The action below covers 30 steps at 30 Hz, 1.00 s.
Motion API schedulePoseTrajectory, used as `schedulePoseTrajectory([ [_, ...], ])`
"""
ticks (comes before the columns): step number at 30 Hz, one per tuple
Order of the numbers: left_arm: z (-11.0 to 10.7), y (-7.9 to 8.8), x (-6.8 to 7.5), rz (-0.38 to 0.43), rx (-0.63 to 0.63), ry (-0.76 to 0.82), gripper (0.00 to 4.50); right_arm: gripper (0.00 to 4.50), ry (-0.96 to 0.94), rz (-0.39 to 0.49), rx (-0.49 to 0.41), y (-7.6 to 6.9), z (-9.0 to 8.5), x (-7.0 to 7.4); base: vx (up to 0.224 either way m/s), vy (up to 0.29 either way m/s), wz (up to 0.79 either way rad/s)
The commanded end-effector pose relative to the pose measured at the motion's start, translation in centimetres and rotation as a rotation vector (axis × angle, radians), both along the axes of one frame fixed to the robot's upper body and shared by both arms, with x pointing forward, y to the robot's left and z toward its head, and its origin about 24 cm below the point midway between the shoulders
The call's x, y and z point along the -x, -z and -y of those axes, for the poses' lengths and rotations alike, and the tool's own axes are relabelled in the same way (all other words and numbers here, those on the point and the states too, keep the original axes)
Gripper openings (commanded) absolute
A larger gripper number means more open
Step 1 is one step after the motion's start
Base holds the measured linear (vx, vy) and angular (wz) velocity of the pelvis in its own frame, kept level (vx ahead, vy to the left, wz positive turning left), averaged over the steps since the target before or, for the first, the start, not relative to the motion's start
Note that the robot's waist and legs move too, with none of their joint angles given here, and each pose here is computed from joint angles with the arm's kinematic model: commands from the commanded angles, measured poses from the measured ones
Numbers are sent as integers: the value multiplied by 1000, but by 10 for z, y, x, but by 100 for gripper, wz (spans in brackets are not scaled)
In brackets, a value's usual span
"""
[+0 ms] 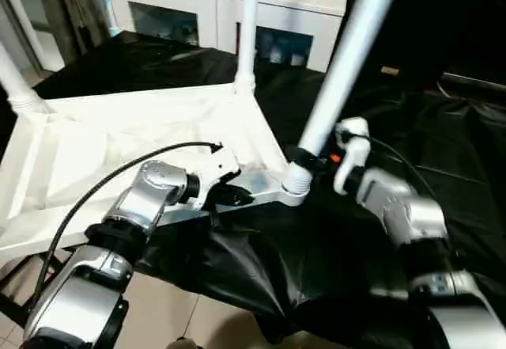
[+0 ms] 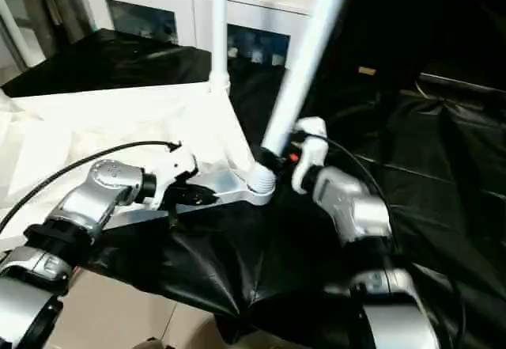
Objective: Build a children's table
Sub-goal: Insert table leg to table base
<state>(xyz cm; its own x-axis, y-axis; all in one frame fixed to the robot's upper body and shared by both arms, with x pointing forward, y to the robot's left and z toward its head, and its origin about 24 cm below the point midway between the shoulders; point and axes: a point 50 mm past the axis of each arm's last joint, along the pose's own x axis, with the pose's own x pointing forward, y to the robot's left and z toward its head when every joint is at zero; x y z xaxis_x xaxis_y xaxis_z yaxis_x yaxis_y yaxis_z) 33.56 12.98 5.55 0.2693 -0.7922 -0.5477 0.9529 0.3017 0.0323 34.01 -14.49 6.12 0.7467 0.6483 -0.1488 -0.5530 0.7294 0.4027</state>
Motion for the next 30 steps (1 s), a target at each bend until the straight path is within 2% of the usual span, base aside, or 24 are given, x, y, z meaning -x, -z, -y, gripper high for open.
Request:
schedulePoseTrajectory([
  [1,-7,3,-2,-6,-26,-42,0,187,56,-79,39,28,15,14,0,0,0],
  [6,-7,3,-5,10,-28,-59,0,187,62,-43,67,37,16,24,0,0,0],
  [10,-5,1,-9,25,-30,-71,0,187,41,26,151,37,12,30,0,0,0],
  [15,-3,1,-9,28,-30,-66,0,187,19,75,223,30,7,27,0,0,0],
  [16,-2,1,-9,28,-30,-62,0,187,-19,94,272,27,3,25,0,0,0],
  [20,-1,2,-8,26,-25,-58,0,187,-109,100,329,26,-5,24,0,0,0],
  [25,-3,3,-7,23,-23,-54,0,187,-212,81,355,29,-12,24,0,0,0],
  [30,-2,2,-3,22,-5,0,0,187,-282,94,310,28,-17,20,0,0,0],
])
